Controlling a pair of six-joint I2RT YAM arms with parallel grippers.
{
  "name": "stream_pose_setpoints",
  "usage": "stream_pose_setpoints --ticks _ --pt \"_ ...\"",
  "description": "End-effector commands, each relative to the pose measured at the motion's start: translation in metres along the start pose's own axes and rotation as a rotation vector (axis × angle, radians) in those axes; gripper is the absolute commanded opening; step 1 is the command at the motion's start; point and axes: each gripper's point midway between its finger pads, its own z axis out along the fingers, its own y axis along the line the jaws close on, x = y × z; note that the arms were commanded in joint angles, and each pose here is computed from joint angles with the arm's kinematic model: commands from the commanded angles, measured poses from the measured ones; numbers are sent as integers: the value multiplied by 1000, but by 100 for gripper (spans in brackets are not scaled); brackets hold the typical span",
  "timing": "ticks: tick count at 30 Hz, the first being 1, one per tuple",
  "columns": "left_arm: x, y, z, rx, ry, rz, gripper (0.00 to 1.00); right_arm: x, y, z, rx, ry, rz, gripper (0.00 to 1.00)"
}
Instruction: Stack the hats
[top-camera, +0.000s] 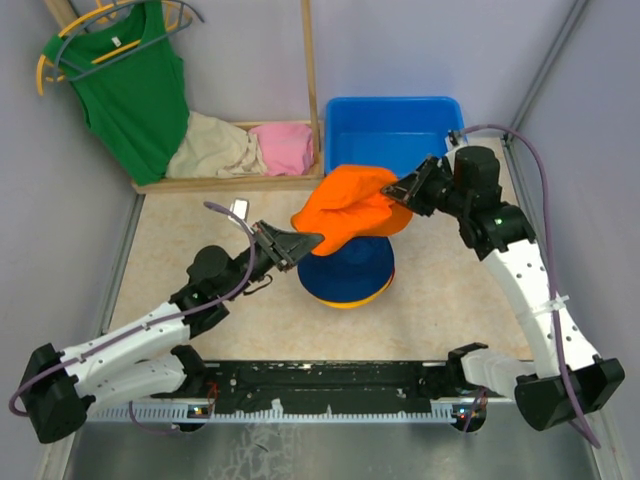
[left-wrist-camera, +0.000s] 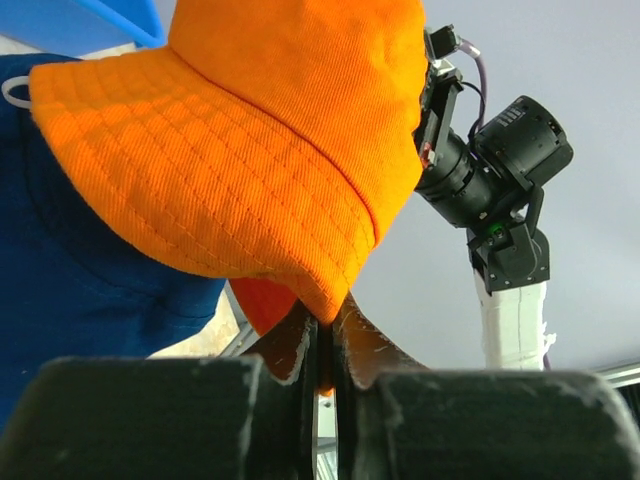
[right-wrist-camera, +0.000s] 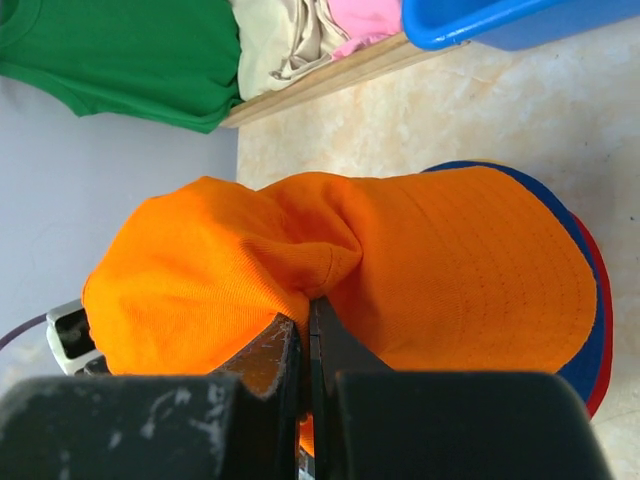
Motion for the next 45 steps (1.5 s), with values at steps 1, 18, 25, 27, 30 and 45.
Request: stream_pose_setpoints --ticks 1,18,25,27,30,45 --pt "2 -24 7 32 49 -40 8 -21 19 -3 -26 -42 -55 0" --pt "22 -55 6 55 200 -189 5 -25 43 -14 -40 42 -100 0" --pt "41 -29 -15 -6 257 -189 4 -1 27 -19 -29 104 -94 0" --pt "47 -15 -24 -33 270 -181 4 6 20 -20 -22 118 -91 0" --pt "56 14 -39 -88 281 -157 4 19 7 -20 -7 140 -85 0" --pt "49 78 -54 -186 163 -14 10 32 -12 -5 26 182 -126 29"
